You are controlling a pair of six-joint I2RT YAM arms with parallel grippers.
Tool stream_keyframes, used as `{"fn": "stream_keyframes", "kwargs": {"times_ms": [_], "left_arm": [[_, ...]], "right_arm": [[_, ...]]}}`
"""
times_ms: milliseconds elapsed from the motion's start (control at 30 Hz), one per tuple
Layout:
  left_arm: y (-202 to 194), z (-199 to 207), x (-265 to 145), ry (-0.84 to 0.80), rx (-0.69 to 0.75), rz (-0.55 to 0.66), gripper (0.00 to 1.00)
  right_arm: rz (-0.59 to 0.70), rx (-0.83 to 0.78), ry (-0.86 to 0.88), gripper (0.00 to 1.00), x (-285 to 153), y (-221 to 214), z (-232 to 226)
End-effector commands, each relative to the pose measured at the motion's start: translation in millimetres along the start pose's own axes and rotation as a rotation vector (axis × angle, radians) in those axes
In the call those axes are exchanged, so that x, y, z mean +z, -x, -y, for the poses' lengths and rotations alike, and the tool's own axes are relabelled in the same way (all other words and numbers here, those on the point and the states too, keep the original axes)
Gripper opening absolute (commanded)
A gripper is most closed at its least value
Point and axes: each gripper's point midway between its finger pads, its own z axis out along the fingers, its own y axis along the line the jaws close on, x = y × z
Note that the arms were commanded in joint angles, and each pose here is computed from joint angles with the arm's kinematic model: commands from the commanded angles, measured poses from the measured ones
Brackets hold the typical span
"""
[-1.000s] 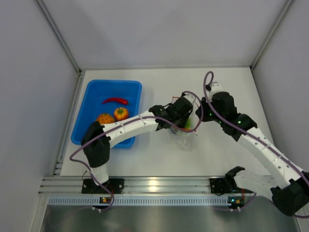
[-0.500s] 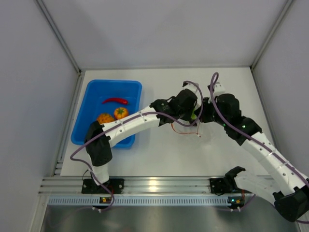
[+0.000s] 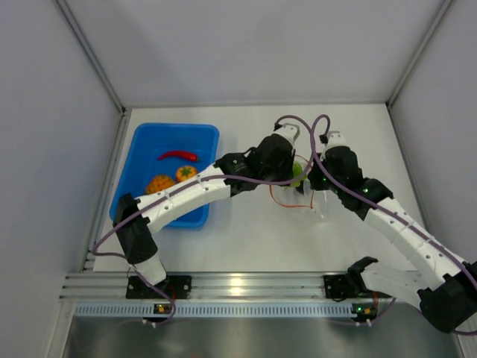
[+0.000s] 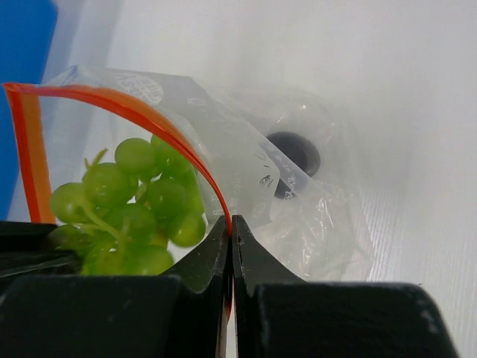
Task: Open the zip-top bag and remove the fake food
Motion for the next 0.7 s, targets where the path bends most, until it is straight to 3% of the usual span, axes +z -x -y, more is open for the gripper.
{"fn": "stream_keyframes", "kwargs": {"times_ms": [0, 233, 433, 667], "left_arm": [[26, 9, -34, -0.073, -0.01, 0.083, 0.0], [25, -20, -51, 0.009, -0.008, 0.099, 0.0], [35, -75, -71, 0.22, -0.024, 0.151, 0.0], [50, -123, -102, 0.294, -0.104, 0.219, 0.0]], "right_arm": [[0.022, 0.013, -0.046, 0.0, 2, 3, 6], [0.032, 0.016, -0.064, 0.0, 1, 8, 10], [0.033, 0.018, -0.08, 0.0, -1, 8, 15], [0.026, 0.016, -0.093, 0.0, -2, 6, 19]]}}
